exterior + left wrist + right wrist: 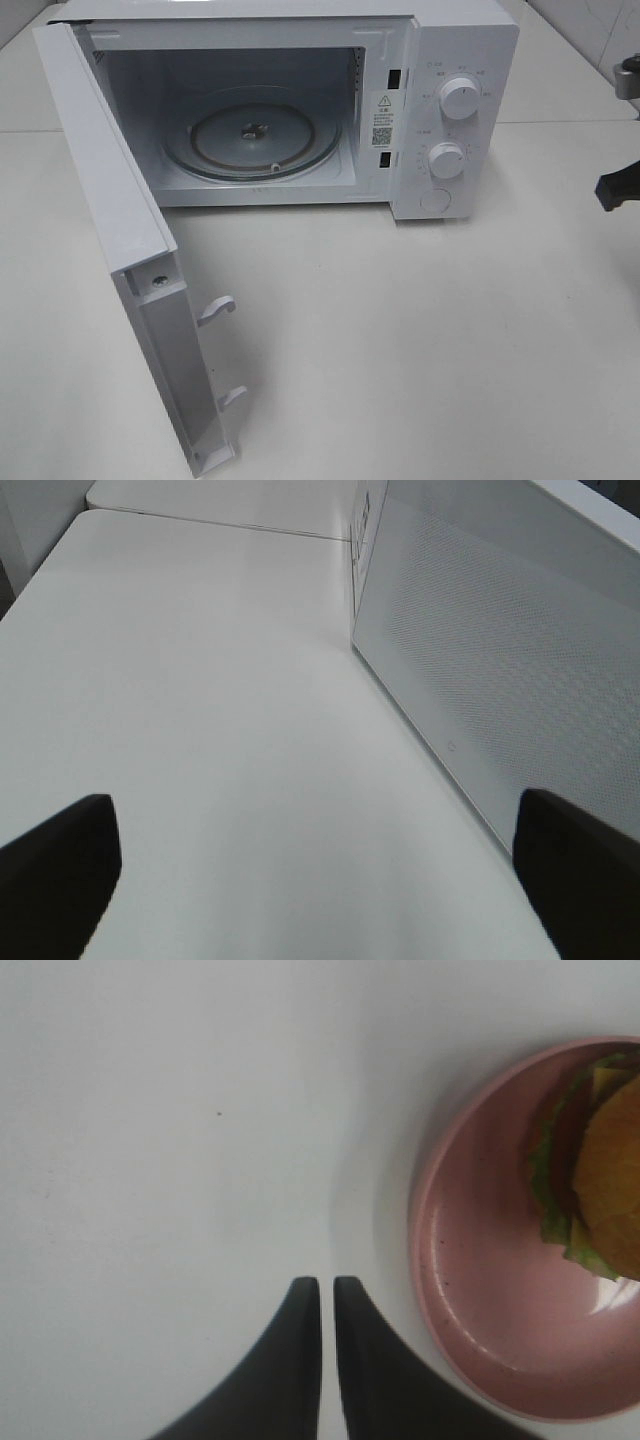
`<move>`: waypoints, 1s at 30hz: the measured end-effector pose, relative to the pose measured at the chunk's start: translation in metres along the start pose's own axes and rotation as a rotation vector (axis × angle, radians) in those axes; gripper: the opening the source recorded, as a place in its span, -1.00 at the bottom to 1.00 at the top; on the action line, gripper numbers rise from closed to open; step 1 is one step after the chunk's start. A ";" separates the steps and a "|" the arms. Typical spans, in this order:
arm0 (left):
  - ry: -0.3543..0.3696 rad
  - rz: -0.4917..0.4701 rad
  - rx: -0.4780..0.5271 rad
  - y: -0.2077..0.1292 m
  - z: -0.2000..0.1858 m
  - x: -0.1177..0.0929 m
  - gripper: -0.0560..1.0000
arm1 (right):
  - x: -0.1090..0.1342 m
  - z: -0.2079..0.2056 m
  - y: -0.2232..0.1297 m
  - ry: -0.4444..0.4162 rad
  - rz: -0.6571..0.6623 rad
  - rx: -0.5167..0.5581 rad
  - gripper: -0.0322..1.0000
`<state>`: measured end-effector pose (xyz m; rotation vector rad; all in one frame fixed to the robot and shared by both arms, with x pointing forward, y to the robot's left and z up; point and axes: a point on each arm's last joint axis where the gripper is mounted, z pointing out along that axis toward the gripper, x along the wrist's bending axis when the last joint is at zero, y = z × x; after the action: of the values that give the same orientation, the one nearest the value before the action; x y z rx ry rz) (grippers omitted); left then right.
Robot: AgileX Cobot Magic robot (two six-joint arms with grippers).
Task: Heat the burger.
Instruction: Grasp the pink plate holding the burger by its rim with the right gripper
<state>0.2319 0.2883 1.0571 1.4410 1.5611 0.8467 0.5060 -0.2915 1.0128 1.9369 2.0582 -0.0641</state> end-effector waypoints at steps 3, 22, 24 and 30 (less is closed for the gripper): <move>0.000 0.000 0.000 0.000 0.000 0.000 0.98 | -0.013 0.003 -0.002 -0.011 0.022 0.028 -0.86; 0.000 0.000 0.000 0.000 0.000 0.000 0.98 | -0.073 0.016 -0.024 -0.015 0.188 0.171 -0.81; 0.000 0.000 0.000 0.000 0.000 0.000 0.98 | -0.074 0.016 -0.025 -0.015 0.194 0.172 -0.80; 0.000 0.000 0.000 0.000 0.000 0.000 0.98 | -0.072 0.016 -0.022 0.024 0.207 0.137 -0.57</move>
<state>0.2319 0.2883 1.0571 1.4410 1.5611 0.8467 0.4901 -0.3668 1.0122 2.2327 1.9000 -0.1388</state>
